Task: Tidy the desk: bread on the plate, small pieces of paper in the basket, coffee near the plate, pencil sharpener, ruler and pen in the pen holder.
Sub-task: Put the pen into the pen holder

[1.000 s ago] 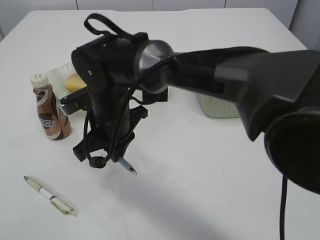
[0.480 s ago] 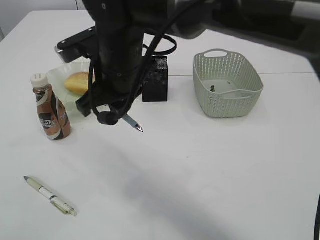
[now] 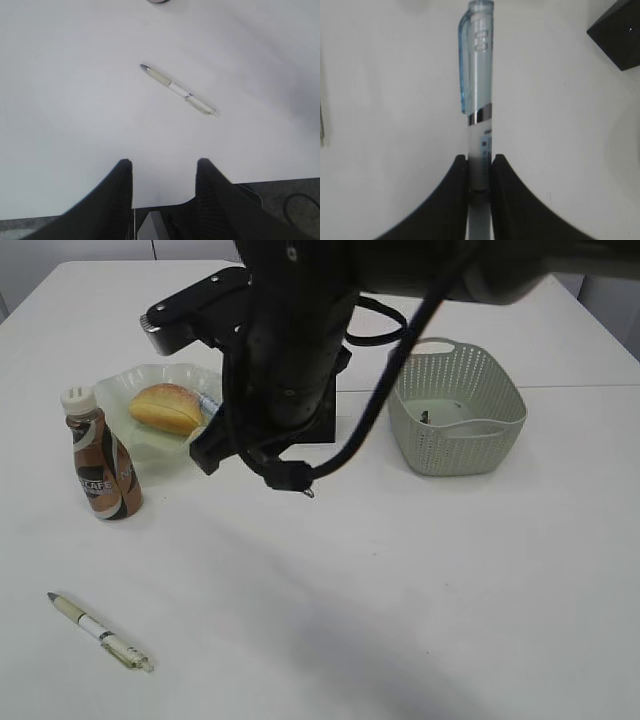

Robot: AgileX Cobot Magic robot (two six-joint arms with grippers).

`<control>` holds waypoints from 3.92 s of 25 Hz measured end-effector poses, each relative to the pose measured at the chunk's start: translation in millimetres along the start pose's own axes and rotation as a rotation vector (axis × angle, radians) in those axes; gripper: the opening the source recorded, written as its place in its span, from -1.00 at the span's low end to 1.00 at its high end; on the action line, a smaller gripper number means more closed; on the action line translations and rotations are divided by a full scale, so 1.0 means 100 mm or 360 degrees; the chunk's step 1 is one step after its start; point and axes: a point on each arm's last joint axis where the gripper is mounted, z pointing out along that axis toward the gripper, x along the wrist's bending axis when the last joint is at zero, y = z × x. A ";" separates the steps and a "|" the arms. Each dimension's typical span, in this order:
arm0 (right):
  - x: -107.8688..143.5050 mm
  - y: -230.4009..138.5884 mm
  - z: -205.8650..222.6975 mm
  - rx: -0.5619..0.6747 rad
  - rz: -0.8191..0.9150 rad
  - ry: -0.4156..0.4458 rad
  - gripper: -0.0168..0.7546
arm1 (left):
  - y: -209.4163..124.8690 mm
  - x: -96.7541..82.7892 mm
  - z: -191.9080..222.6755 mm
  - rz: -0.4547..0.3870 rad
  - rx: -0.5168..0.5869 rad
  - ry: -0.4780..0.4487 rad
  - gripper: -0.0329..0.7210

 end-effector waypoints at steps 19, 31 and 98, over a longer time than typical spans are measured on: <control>-0.46 -0.31 -0.12 -0.0679 -0.0074 -0.0193 -0.70 | 0.00 -0.03 0.00 -0.0018 0.0008 -0.0052 -0.10; -0.92 -0.16 -0.26 -0.1196 0.0045 -0.0305 -0.73 | 0.00 -0.03 0.00 -0.0018 0.0008 -0.0055 -0.10; -1.77 0.10 1.39 -0.1560 0.0638 -0.0353 -0.73 | 0.00 -0.03 0.00 -0.0019 0.0009 -0.0056 -0.10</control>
